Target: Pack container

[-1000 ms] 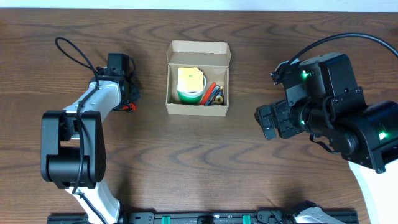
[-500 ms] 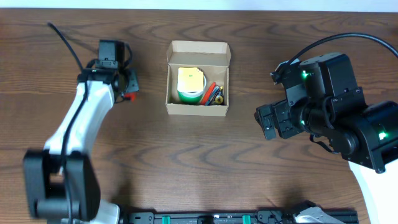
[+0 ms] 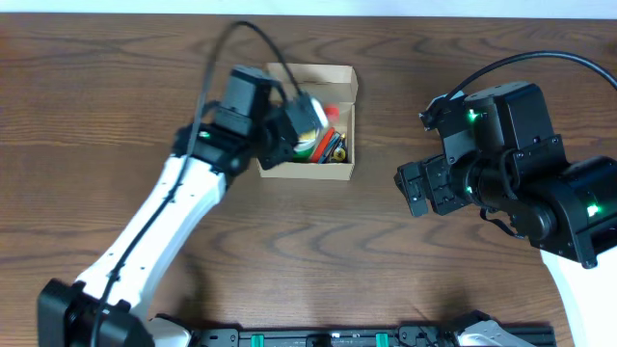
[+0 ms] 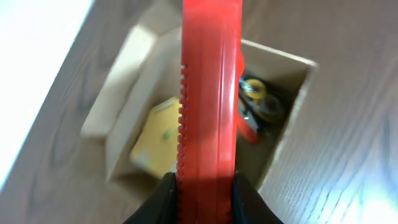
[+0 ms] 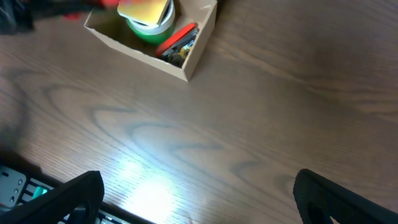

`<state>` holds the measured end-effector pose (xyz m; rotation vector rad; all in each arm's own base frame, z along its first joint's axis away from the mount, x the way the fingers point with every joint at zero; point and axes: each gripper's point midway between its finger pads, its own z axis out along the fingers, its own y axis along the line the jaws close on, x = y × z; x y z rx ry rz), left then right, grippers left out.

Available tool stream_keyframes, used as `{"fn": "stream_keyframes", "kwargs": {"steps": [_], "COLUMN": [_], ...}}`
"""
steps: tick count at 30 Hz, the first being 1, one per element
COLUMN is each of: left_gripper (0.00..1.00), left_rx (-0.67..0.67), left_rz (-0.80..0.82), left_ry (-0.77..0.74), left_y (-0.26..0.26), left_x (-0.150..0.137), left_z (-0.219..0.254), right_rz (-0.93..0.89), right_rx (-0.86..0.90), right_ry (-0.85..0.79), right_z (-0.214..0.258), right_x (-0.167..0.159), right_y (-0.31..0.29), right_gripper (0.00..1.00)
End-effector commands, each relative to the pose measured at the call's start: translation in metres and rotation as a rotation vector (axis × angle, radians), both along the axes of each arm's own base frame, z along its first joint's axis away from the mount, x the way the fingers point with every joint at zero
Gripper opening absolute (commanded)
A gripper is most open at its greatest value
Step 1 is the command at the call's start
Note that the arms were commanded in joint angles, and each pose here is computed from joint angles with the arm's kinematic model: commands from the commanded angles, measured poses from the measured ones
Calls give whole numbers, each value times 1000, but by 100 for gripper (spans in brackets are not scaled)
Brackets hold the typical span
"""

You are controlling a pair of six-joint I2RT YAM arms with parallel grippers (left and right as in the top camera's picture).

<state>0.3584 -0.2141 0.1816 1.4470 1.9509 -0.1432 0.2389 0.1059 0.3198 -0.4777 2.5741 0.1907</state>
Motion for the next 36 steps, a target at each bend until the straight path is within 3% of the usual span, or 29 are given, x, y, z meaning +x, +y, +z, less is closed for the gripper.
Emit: {"fn": "stream_keyframes", "kwargs": {"steps": [1, 10, 11, 12, 14, 17, 21, 26, 30, 33, 35, 36], "left_gripper": [6, 8, 13, 29, 37, 61, 60, 61, 52, 24, 14, 14], "left_rx": [136, 211, 215, 216, 213, 221, 217, 120, 16, -148, -248, -287], "left_rz": [-202, -252, -251, -251, -249, -231, -158, 60, 253, 446, 563, 597], "left_ry": [-76, -26, -23, -21, -28, -63, -95, -109, -151, -142, -109, -92], "left_y": [-12, -18, -18, -18, -18, -18, -15, -7, 10, 34, 56, 65], "left_x": [-3, -2, -2, -2, 0, 8, 19, 30, 38, 54, 66, 71], "left_z": [-19, -55, -57, -58, -57, -53, -46, -17, 20, 45, 52, 53], "right_rz": [2, 2, 2, 2, 2, 2, 2, 2, 2, 2, 2, 2], "right_rx": [-5, -5, -5, -5, -5, -5, -5, -5, -5, -5, -5, -5], "right_ry": [-11, -11, -11, -11, -11, -11, -11, -11, -11, -11, -11, -11], "right_z": [2, 2, 2, 2, 2, 2, 2, 2, 2, 2, 2, 2], "right_x": [-1, -1, -1, -1, -1, -1, -1, -1, -1, -1, -1, -1], "right_y": [-3, -3, -3, -3, -3, -3, -3, -3, -3, -3, -3, -3], "right_gripper": [99, 99, 99, 99, 99, 99, 99, 99, 99, 99, 99, 99]}}
